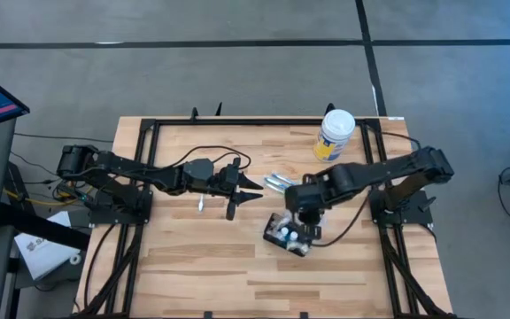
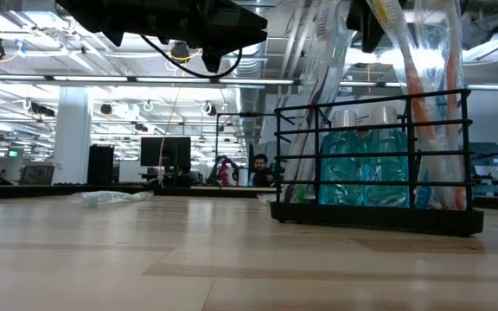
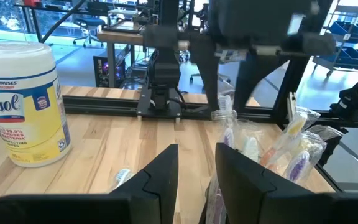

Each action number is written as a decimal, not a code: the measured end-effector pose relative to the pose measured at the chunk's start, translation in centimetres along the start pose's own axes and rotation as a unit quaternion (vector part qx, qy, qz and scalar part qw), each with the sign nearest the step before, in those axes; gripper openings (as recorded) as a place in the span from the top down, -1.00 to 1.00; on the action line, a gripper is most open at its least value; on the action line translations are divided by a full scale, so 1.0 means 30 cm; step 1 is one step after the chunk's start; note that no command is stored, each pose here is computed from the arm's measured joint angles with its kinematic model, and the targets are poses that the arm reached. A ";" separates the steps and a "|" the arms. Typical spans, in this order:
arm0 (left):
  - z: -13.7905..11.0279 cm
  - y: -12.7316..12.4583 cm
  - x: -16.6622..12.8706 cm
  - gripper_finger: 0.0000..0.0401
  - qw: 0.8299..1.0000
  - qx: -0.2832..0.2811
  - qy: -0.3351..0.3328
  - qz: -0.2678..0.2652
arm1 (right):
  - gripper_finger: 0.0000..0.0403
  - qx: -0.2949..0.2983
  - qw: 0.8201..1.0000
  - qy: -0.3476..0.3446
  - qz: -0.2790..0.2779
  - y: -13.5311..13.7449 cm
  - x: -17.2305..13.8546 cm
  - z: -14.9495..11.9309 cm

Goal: Pick & Place toothbrushing station
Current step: Put the top blue toothbrush into the mesh organizer with the other toothbrush

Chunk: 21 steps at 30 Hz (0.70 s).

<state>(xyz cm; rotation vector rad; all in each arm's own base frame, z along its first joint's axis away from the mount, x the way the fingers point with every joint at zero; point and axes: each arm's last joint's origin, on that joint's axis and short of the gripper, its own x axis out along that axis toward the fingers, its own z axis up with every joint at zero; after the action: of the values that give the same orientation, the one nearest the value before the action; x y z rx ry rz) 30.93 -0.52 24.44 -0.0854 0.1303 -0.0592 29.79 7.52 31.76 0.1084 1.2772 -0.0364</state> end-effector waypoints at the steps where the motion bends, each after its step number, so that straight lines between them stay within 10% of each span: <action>1: 0.000 0.000 0.000 0.50 1.000 0.000 0.000 0.000 | 0.50 0.001 1.000 -0.007 -0.004 -0.004 -0.014 -0.005; 21: 0.000 0.000 0.000 0.50 1.000 0.000 0.000 0.000 | 0.50 0.076 0.991 -0.071 -0.080 -0.147 -0.120 -0.190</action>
<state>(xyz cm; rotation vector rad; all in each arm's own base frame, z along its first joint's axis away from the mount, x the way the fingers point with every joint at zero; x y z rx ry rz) 30.93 -0.51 24.43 -0.0855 0.1309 -0.0587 22.94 3.60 33.32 0.1324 1.1367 -0.2750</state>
